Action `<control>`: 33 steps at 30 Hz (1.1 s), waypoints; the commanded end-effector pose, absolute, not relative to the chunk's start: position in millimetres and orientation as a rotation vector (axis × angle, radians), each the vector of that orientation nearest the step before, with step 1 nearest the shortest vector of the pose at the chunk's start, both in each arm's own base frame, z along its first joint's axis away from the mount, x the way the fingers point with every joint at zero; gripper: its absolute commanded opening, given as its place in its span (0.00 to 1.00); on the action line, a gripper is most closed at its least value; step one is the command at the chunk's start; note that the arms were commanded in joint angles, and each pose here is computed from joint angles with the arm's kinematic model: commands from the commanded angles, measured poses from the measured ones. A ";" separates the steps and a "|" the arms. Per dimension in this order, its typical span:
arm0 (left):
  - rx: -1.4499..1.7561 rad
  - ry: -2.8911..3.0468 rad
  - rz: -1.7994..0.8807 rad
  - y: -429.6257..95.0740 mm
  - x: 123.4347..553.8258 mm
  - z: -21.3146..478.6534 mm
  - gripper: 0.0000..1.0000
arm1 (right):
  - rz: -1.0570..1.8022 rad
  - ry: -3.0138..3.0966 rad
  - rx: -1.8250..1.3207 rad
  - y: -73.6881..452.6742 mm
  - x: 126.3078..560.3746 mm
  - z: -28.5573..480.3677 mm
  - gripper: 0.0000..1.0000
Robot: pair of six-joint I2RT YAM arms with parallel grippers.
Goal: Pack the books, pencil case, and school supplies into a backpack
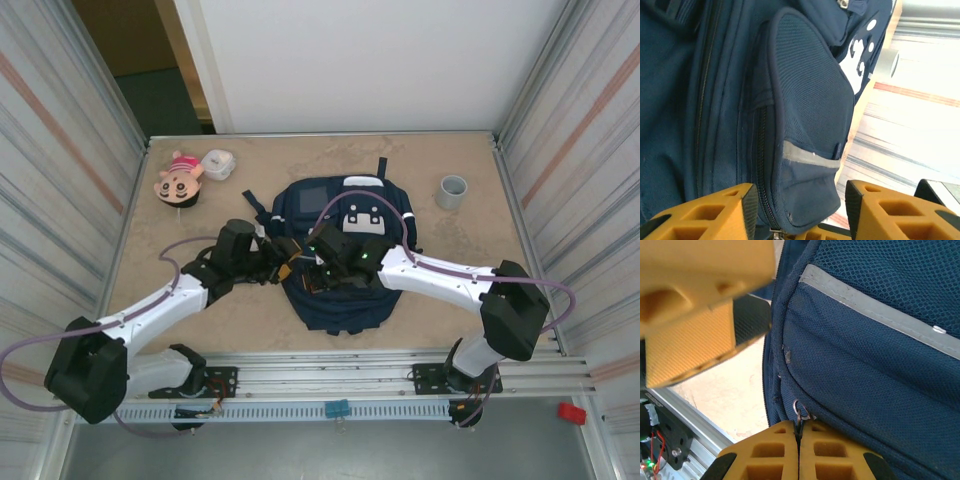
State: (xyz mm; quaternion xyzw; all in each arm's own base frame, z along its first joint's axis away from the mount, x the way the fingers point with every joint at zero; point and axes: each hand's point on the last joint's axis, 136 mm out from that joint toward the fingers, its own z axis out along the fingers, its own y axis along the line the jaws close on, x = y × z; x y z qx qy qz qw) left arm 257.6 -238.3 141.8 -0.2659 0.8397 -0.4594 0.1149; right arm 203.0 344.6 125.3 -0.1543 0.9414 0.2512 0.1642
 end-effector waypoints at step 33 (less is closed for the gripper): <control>-0.966 2.466 -1.134 -164.0 279.6 106.4 0.01 | 0.597 2.752 -0.078 177.8 220.7 113.9 0.00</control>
